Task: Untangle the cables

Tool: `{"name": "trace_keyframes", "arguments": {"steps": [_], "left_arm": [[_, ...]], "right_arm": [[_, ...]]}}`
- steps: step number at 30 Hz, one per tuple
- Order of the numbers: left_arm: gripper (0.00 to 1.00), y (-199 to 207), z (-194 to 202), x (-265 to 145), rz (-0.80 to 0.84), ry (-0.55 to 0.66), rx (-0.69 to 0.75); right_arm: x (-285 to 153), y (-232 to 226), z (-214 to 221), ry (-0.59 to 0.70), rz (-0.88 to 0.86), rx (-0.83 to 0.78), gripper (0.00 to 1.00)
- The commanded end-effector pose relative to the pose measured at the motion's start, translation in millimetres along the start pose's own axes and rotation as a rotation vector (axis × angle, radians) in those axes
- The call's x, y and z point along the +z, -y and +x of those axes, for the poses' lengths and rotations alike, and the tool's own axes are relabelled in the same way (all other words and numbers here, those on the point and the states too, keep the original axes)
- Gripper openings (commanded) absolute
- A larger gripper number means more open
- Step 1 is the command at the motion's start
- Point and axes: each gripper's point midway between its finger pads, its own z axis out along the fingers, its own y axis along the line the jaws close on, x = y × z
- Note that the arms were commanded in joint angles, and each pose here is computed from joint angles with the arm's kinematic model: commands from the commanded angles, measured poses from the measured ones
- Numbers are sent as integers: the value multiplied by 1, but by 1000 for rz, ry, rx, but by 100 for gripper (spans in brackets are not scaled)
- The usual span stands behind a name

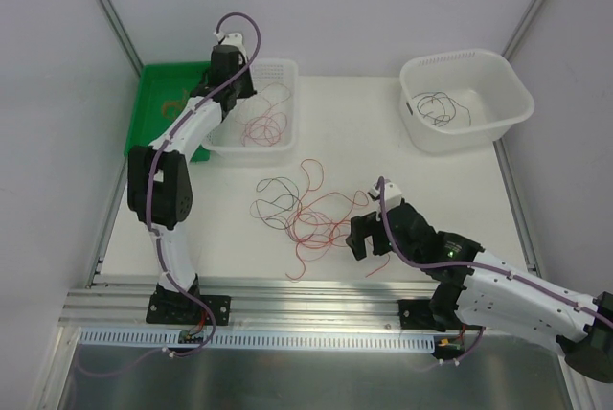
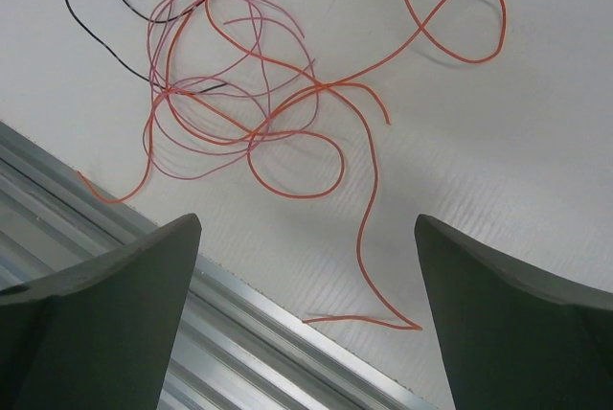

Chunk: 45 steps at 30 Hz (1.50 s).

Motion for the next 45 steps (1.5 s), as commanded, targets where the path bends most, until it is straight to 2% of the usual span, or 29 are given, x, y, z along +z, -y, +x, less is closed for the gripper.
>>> {"name": "trace_keyframes", "arguments": {"steps": [1,3,4,5,6,7,9,10,12,15,16,18,19,21,22,24,26,29,33,35,39,45], "left_arm": [[16,-4,27,4,21,-69,-64],[25,-4,35,2,26,-98,-80],[37,-2,31,-4,38,-93,-87],[44,-3,37,-9,35,-115,-99],[51,-1,25,-21,41,-92,-109],[66,5,31,-29,76,-117,-121],[78,13,15,-55,112,-87,-159],[87,18,25,-64,137,-115,-175],[99,28,29,-93,196,-138,-214],[99,40,31,-133,254,-150,-245],[99,43,52,-141,263,-189,-241],[99,51,57,-170,296,-177,-222],[99,55,83,-178,304,-226,-199],[99,61,95,-203,323,-219,-158],[99,69,123,-213,341,-271,-123],[99,68,152,-229,336,-306,-84],[99,82,175,-246,387,-355,-52],[99,79,203,-263,364,-395,-84],[99,69,244,-268,300,-464,-109],[99,67,252,-267,275,-482,-130],[98,67,265,-264,250,-515,-126],[96,64,272,-253,207,-528,-112]], "right_arm": [[-4,1,-8,20,16,28,100],[-5,3,-8,21,22,35,100],[-5,5,-6,15,35,34,99],[-6,7,-6,13,46,39,100],[-6,8,-4,2,53,38,100],[-5,10,-2,-5,65,41,100],[-5,11,-1,-15,77,43,100],[-4,11,0,-23,80,45,100],[-1,8,-1,-34,75,52,100],[3,3,-3,-47,72,68,100],[3,0,-6,-46,64,72,99],[9,-4,-6,-69,62,72,99],[11,-8,-8,-76,50,73,98],[18,-14,-6,-107,41,68,97],[19,-17,-10,-109,35,72,94],[26,-23,-7,-142,27,69,90],[31,-29,-12,-145,14,70,81],[43,-34,-13,-176,21,58,67],[62,-45,-14,-222,11,32,54],[76,-46,-9,-252,18,14,51],[100,-52,-13,-279,20,-1,48],[132,-45,4,-335,64,-2,43]]}}
